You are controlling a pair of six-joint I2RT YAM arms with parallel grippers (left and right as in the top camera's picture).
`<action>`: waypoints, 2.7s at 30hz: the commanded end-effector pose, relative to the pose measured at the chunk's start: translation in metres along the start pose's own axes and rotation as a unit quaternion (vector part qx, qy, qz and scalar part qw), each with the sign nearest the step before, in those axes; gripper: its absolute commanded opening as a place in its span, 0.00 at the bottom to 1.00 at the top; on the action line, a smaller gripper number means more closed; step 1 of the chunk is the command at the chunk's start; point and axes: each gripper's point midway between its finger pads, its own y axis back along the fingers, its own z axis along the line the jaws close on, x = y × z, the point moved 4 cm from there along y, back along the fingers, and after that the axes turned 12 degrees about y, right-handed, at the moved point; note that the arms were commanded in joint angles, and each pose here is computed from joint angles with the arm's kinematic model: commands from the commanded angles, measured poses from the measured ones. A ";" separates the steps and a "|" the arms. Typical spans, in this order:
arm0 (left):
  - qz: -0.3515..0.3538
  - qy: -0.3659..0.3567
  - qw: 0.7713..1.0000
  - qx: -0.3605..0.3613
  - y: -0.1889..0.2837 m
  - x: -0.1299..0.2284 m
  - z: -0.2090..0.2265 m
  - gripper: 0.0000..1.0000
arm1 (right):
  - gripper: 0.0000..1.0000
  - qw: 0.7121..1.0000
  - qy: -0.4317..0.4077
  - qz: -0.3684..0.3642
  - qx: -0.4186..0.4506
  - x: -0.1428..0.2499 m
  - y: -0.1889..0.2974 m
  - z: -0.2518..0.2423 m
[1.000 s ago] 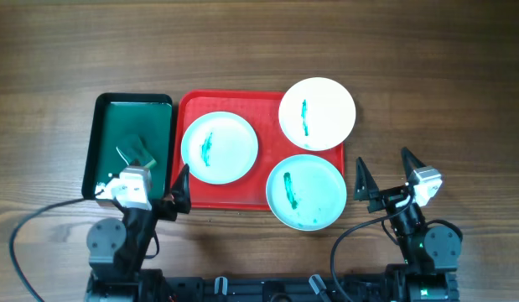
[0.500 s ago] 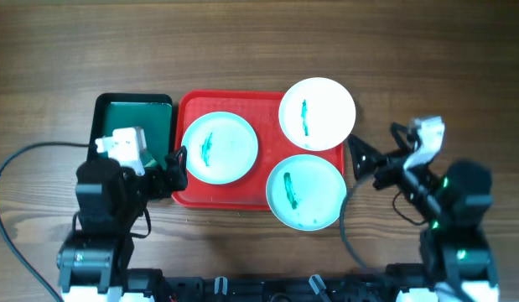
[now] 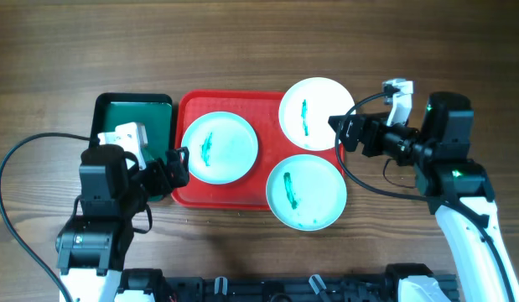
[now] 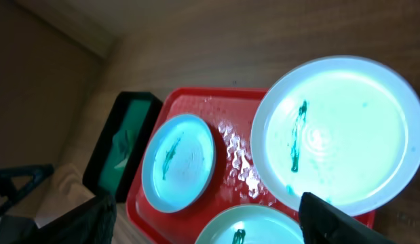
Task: Clean dirty plates on tray and stack at the side
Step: 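Move left gripper over the green sponge and right gripper to the upper-left plate rim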
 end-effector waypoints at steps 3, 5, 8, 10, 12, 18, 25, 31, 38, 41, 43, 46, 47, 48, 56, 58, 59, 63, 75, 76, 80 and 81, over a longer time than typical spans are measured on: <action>0.012 0.053 0.998 -0.039 0.007 -0.030 -0.013 1.00 | 0.84 0.997 0.047 0.027 0.058 -0.021 0.001 0.016; 0.027 0.058 0.996 -0.059 0.009 -0.038 -0.016 1.00 | 0.83 0.993 0.060 0.043 0.090 -0.025 0.001 0.019; 0.049 0.077 0.990 -0.106 0.011 -0.050 -0.016 0.95 | 0.78 0.988 0.075 0.071 0.117 -0.026 -0.008 0.026; 0.060 0.080 0.988 -0.118 0.013 -0.058 -0.019 0.90 | 0.75 0.986 0.075 0.088 0.122 -0.024 -0.021 0.032; 0.054 0.091 0.987 -0.125 0.016 -0.066 -0.021 0.87 | 0.73 0.985 0.081 0.102 0.116 -0.023 -0.033 0.037; 0.026 0.125 0.977 -0.173 0.023 -0.078 0.001 0.89 | 0.63 0.981 0.071 0.155 0.089 -0.006 -0.096 0.050; 0.080 0.153 0.958 -0.228 0.009 -0.068 0.028 0.93 | 0.49 0.979 0.060 0.185 0.060 0.025 -0.159 0.070; 0.115 0.155 0.949 -0.250 -0.016 -0.065 0.037 0.95 | 0.37 0.975 0.039 0.212 0.056 0.054 -0.197 0.072; 0.108 0.154 0.951 -0.245 -0.023 -0.070 0.036 1.00 | 0.36 0.969 0.018 0.240 0.057 0.065 -0.193 0.071; 0.122 0.154 0.946 -0.258 -0.020 -0.063 0.039 1.00 | 0.36 0.968 0.018 0.241 0.059 0.066 -0.193 0.070; 0.123 0.155 0.946 -0.259 -0.019 -0.063 0.040 1.00 | 0.36 0.969 0.017 0.240 0.059 0.066 -0.193 0.071; 0.134 0.155 0.942 -0.266 -0.017 -0.058 0.041 1.00 | 0.36 0.970 0.009 0.235 0.062 0.064 -0.194 0.070; 0.137 0.155 0.941 -0.268 -0.016 -0.057 0.042 1.00 | 0.37 0.971 0.008 0.232 0.061 0.063 -0.194 0.071; 0.140 0.156 0.940 -0.270 -0.015 -0.055 0.042 1.00 | 0.37 0.972 0.010 0.229 0.059 0.062 -0.195 0.072; 0.144 0.156 0.938 -0.274 -0.014 -0.054 0.043 1.00 | 0.36 0.970 0.030 0.234 0.063 0.072 -0.198 0.088; 0.139 0.153 0.937 -0.281 -0.013 -0.055 0.045 1.00 | 0.36 0.969 0.036 0.234 0.064 0.077 -0.199 0.096; 0.137 0.152 0.936 -0.285 -0.013 -0.055 0.046 1.00 | 0.36 0.969 0.040 0.235 0.066 0.079 -0.199 0.099; 0.138 0.151 0.935 -0.289 -0.012 -0.055 0.047 1.00 | 0.36 0.967 0.044 0.239 0.072 0.080 -0.198 0.099; 0.130 0.160 0.928 -0.309 -0.007 -0.057 0.058 1.00 | 0.37 0.967 0.061 0.239 0.064 0.080 -0.199 0.101; 0.129 0.164 0.927 -0.311 -0.006 -0.058 0.060 1.00 | 0.37 0.967 0.061 0.238 0.064 0.080 -0.200 0.101; 0.119 0.189 0.920 -0.321 -0.001 -0.064 0.074 1.00 | 0.36 0.964 0.055 0.251 0.066 0.089 -0.206 0.096; 0.114 0.197 0.918 -0.324 0.001 -0.066 0.078 1.00 | 0.36 0.962 0.052 0.259 0.070 0.093 -0.208 0.094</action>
